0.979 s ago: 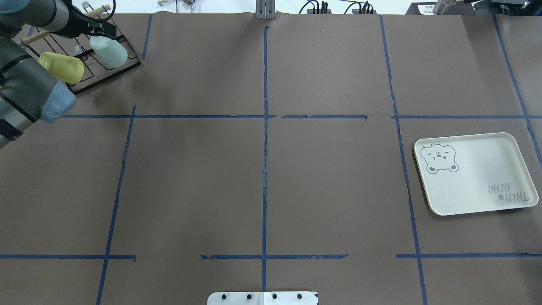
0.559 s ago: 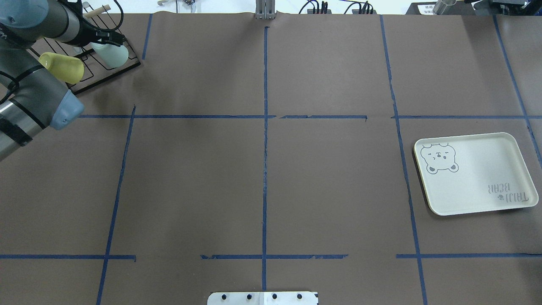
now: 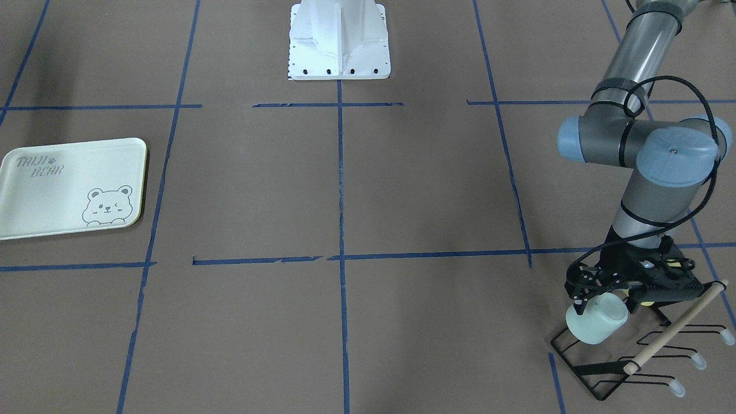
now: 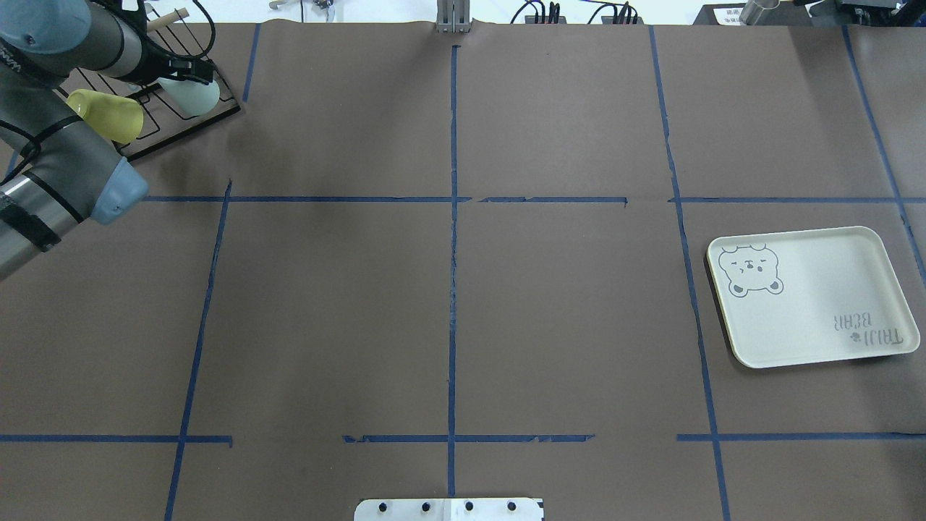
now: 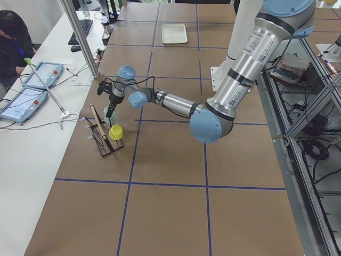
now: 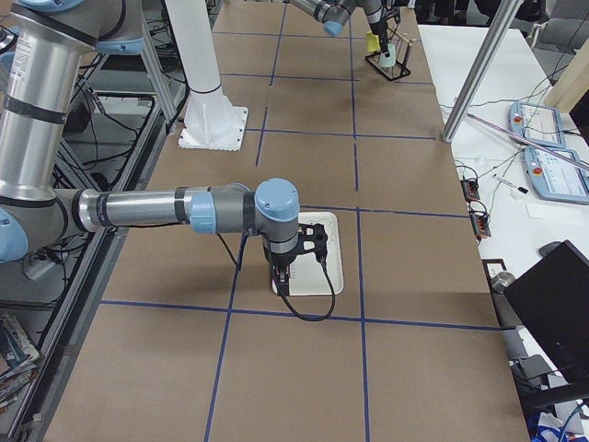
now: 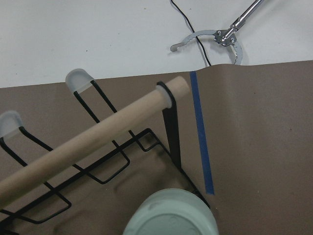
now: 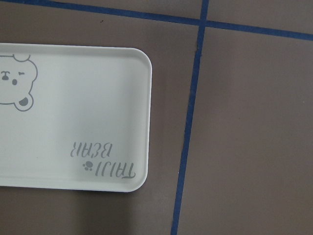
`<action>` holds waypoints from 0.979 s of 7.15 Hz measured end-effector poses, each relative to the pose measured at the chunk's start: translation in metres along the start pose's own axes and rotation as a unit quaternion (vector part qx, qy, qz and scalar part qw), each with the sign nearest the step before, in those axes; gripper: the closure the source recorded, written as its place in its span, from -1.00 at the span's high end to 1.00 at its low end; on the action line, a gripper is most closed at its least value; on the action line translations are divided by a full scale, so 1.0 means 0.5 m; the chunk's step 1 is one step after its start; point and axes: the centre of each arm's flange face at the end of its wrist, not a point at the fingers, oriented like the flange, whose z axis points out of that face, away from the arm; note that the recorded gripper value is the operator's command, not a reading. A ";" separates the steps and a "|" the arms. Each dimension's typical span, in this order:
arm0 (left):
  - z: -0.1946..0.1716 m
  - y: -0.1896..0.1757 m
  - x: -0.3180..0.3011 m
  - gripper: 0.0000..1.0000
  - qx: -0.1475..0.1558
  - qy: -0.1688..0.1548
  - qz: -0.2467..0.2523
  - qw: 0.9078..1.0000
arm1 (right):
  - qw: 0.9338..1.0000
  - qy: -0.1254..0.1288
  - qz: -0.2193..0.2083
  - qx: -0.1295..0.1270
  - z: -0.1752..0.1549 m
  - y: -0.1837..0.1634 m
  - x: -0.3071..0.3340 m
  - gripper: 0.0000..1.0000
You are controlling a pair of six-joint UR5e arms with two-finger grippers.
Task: Left arm grabs green cup and hands to right arm on tray
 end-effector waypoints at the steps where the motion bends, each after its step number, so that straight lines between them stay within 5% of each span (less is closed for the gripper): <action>1: 0.000 0.000 0.001 0.21 0.000 0.000 0.001 1.000 | 1.000 0.000 0.000 0.000 0.000 0.000 0.000 1.00; 7: -0.043 -0.024 -0.008 -0.04 0.006 0.015 0.000 1.000 | 1.000 0.000 0.001 0.000 -0.001 0.000 0.000 1.00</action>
